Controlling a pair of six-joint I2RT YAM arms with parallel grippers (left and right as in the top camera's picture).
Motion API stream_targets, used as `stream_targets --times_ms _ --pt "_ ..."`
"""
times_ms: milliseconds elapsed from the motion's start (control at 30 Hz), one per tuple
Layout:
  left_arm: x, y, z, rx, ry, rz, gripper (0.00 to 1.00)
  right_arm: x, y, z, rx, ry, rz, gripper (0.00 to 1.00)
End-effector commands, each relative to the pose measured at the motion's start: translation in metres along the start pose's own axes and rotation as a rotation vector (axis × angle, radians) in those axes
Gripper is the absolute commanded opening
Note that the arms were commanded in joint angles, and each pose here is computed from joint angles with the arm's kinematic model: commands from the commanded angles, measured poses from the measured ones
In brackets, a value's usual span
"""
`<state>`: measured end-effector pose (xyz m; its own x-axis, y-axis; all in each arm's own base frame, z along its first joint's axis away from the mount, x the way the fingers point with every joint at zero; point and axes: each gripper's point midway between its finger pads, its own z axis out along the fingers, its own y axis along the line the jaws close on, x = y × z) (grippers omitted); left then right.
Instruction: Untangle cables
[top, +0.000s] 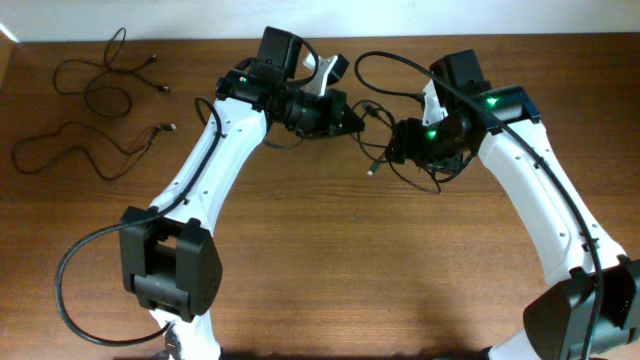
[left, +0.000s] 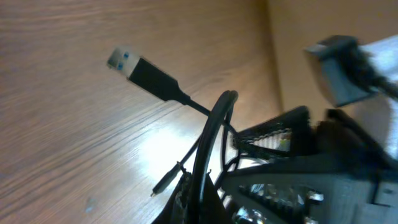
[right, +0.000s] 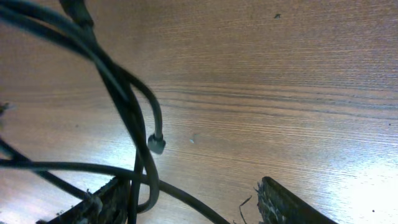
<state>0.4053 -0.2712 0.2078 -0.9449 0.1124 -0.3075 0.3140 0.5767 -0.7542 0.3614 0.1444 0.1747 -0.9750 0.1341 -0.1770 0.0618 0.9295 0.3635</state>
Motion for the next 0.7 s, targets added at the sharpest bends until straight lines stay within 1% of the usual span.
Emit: stream_targets --times_ms 0,67,200,267,300,467,500,567,667 --pt "-0.005 0.023 -0.010 -0.155 -0.039 -0.019 0.00 -0.009 -0.008 -0.015 0.065 -0.068 0.003 0.64" --pt "-0.003 0.026 -0.010 -0.172 -0.034 -0.027 0.00 -0.011 -0.023 -0.016 0.146 -0.088 0.066 0.63" --pt "-0.003 0.026 -0.010 -0.172 -0.036 -0.025 0.00 -0.013 -0.047 -0.022 0.282 -0.122 0.099 0.61" --pt "-0.004 0.029 -0.011 -0.189 -0.041 -0.026 0.00 -0.012 -0.058 -0.026 0.342 -0.140 0.144 0.60" --pt "-0.005 0.035 -0.012 -0.225 -0.049 -0.027 0.00 -0.012 -0.065 -0.028 0.377 -0.151 0.178 0.60" --pt "-0.004 0.091 -0.035 -0.567 -0.096 -0.089 0.00 -0.011 -0.071 -0.030 0.408 -0.164 0.211 0.59" --pt "0.001 0.107 -0.047 -0.680 -0.107 -0.134 0.00 -0.012 -0.071 -0.031 0.412 -0.166 0.211 0.59" --pt "0.004 0.118 -0.056 -0.758 -0.122 -0.175 0.00 -0.012 -0.075 -0.032 0.430 -0.178 0.239 0.60" --pt "0.005 0.122 -0.060 -0.788 -0.129 -0.185 0.00 -0.011 -0.077 -0.033 0.443 -0.185 0.265 0.60"
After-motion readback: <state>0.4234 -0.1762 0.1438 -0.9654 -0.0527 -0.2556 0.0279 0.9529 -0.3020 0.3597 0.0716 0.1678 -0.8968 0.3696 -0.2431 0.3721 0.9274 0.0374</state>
